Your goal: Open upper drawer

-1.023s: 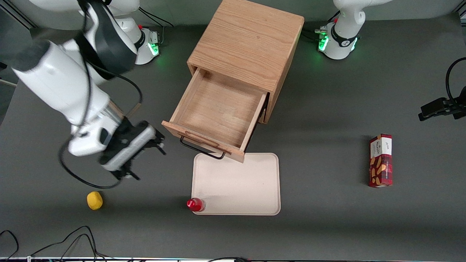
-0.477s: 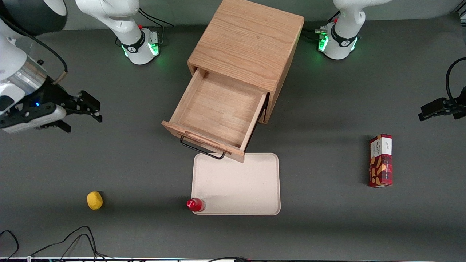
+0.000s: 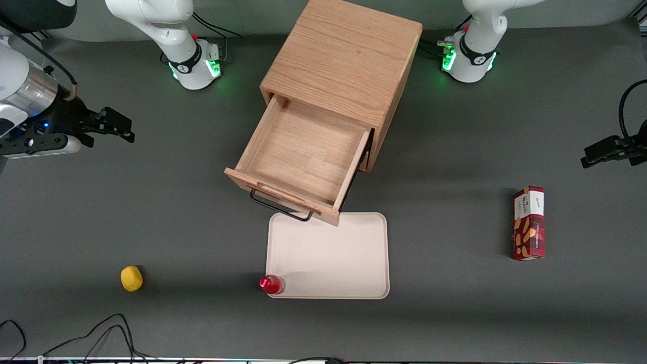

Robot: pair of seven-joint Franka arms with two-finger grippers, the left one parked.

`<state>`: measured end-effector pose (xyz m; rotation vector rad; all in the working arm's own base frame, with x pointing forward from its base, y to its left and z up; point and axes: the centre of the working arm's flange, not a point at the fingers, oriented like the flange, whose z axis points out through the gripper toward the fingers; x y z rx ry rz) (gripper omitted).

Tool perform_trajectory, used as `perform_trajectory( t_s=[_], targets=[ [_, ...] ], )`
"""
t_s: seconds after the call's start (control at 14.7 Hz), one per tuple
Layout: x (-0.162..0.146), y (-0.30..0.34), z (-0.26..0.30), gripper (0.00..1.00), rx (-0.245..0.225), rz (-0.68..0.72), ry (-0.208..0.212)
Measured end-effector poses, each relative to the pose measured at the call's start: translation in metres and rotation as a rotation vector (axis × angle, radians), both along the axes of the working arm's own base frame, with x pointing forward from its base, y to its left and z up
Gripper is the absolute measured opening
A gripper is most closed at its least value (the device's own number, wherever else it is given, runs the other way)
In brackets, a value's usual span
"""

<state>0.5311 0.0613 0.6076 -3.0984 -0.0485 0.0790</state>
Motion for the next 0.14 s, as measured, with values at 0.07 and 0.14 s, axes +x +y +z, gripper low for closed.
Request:
perform_trajectory(
  t_s=[0.07, 0.14],
  targets=[
    [0.0001, -0.0024, 0.0001, 1.0, 0.0, -0.006, 0.0],
    [-0.0001, -0.0042, 0.001, 1.0, 0.0, -0.011, -0.002]
  ],
)
